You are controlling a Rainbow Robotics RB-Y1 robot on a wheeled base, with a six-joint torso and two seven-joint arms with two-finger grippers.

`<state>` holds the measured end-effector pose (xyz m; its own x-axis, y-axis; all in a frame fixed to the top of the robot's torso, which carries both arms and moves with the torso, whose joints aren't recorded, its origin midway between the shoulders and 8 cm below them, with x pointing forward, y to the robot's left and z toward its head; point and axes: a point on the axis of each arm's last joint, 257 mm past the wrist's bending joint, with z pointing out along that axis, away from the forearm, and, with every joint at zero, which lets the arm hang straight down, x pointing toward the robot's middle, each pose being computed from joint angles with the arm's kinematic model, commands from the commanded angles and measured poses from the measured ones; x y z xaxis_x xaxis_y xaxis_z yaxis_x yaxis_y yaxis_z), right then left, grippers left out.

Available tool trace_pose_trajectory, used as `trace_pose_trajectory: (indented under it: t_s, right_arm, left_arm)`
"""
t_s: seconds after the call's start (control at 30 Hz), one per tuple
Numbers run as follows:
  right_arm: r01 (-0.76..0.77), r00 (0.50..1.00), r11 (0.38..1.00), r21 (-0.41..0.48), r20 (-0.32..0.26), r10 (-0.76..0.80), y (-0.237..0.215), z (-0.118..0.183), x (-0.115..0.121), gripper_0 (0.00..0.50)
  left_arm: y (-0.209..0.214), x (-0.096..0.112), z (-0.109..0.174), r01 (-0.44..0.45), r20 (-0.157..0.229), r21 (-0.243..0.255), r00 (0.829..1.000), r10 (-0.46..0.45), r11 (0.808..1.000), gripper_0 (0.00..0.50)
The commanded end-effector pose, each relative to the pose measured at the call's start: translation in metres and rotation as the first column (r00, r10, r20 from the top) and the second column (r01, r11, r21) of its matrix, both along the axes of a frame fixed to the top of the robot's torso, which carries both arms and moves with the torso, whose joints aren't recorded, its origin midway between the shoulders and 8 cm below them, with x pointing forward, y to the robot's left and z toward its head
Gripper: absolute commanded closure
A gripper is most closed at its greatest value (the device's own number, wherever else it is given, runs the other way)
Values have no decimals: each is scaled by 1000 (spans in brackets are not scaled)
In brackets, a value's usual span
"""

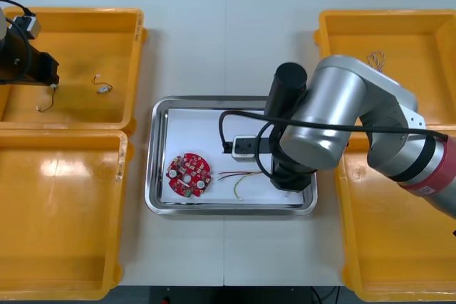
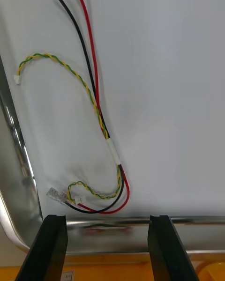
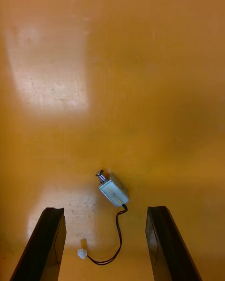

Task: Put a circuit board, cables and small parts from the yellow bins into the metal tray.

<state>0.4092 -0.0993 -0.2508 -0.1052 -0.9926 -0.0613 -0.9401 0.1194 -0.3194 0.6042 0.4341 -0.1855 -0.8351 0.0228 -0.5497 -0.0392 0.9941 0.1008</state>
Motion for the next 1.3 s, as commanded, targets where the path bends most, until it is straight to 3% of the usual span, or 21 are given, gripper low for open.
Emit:
trace_pose_trajectory:
  t_s: [0.03,0.2,0.33,0.57,0.77,1.1,1.3]
  right_arm:
    - [57,998,995,87,14,-58,4,45,9,0]
    - [136,991,987,89,6,-137,-19,64,15,0]
    - [190,978,967,167,55,-201,-26,93,33,0]
    - [274,947,924,265,91,-307,-48,127,54,0]
    - [361,898,873,329,130,-421,-77,153,73,0]
    - [496,803,769,403,126,-583,-123,173,96,0]
    - [551,738,724,415,163,-655,-148,182,106,0]
  left_arm:
    - [-16,22,19,113,46,76,992,-117,991,0]
    - [-15,28,11,114,61,87,991,-119,990,0]
    - [-16,28,7,118,54,89,991,-124,989,0]
    - [-19,28,1,121,53,84,991,-126,989,0]
    - [-18,30,-4,121,71,86,989,-127,989,0]
    - [-17,29,-6,131,67,91,988,-137,987,0]
    - [-16,25,-13,139,55,94,988,-144,986,0]
